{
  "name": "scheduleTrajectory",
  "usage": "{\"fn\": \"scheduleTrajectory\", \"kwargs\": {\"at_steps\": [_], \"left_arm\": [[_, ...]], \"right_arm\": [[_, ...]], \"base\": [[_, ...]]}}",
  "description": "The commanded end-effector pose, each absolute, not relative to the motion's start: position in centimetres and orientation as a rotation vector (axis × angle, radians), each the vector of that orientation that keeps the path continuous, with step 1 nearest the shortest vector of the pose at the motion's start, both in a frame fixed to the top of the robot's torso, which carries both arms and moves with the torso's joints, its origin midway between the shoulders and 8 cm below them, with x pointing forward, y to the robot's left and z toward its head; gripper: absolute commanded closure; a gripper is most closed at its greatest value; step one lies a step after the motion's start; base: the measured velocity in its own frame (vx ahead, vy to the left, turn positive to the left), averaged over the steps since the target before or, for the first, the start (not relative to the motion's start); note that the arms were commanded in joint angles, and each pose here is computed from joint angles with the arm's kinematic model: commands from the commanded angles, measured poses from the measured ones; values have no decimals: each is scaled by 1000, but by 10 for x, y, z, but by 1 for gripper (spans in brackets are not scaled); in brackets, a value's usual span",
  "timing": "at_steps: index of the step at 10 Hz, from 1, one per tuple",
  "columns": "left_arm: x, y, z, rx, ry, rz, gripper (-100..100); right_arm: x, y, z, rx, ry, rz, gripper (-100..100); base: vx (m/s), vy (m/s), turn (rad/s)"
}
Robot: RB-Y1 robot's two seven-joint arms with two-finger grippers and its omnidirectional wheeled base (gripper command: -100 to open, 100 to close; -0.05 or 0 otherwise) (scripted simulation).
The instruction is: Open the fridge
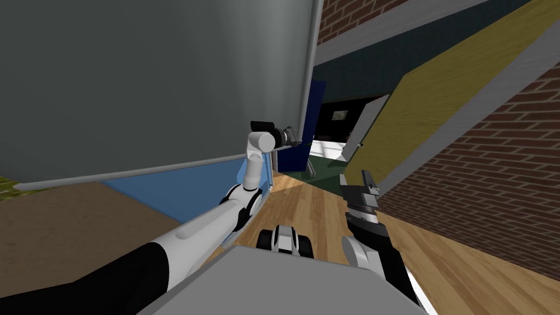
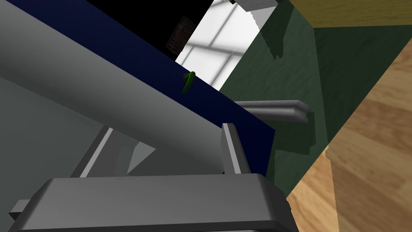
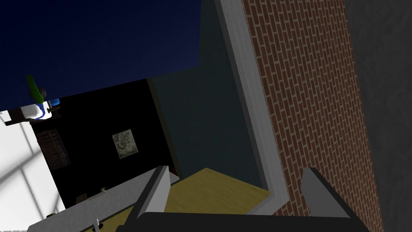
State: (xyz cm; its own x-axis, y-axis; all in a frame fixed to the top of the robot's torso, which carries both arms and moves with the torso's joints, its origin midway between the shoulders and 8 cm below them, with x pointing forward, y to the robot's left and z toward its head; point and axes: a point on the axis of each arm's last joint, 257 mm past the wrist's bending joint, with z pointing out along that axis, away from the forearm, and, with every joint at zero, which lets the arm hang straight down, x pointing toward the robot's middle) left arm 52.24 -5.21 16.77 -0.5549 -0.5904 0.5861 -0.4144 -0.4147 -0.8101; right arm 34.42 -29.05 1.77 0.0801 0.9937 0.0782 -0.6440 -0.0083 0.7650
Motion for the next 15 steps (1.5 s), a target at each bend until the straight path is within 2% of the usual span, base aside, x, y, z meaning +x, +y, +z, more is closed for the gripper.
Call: {"fn": "scheduleTrajectory", "kwargs": {"at_steps": [1, 3, 5, 8, 9, 10, 13, 14, 15], "left_arm": [[536, -56, 183, -1359, 1605, -2144, 100], [554, -55, 163, -1437, 1618, -2108, 100], [559, -59, 193, -1331, 1605, -2152, 100], [587, -55, 164, -1442, 1599, -2117, 100], [587, -55, 194, -1356, 1579, -2170, 100], [593, -57, 194, -1346, 1574, -2164, 100], [619, -52, 164, -1454, 1566, -2127, 100], [619, -50, 196, -1368, 1532, -2185, 100], [624, -51, 198, -1361, 1528, -2178, 100]], "right_arm": [[344, -290, 18, 760, 592, 1420, 0], [344, -291, 18, 760, 592, 1420, 0], [344, -290, 18, 760, 592, 1420, 0], [344, -291, 18, 760, 592, 1420, 0], [344, -291, 18, 761, 592, 1419, 0], [344, -290, 18, 760, 592, 1420, 0], [344, -291, 18, 760, 592, 1420, 0], [344, -291, 18, 761, 592, 1419, 0], [344, -290, 18, 760, 592, 1420, 0]], "base": [[-141, 23, -23], [-13, 5, 22], [-221, 53, -235], [-64, 11, 11], [-177, 52, -254], [-246, 46, -208], [-64, 0, 12], [-200, 26, -287], [-279, 54, -170]]}}
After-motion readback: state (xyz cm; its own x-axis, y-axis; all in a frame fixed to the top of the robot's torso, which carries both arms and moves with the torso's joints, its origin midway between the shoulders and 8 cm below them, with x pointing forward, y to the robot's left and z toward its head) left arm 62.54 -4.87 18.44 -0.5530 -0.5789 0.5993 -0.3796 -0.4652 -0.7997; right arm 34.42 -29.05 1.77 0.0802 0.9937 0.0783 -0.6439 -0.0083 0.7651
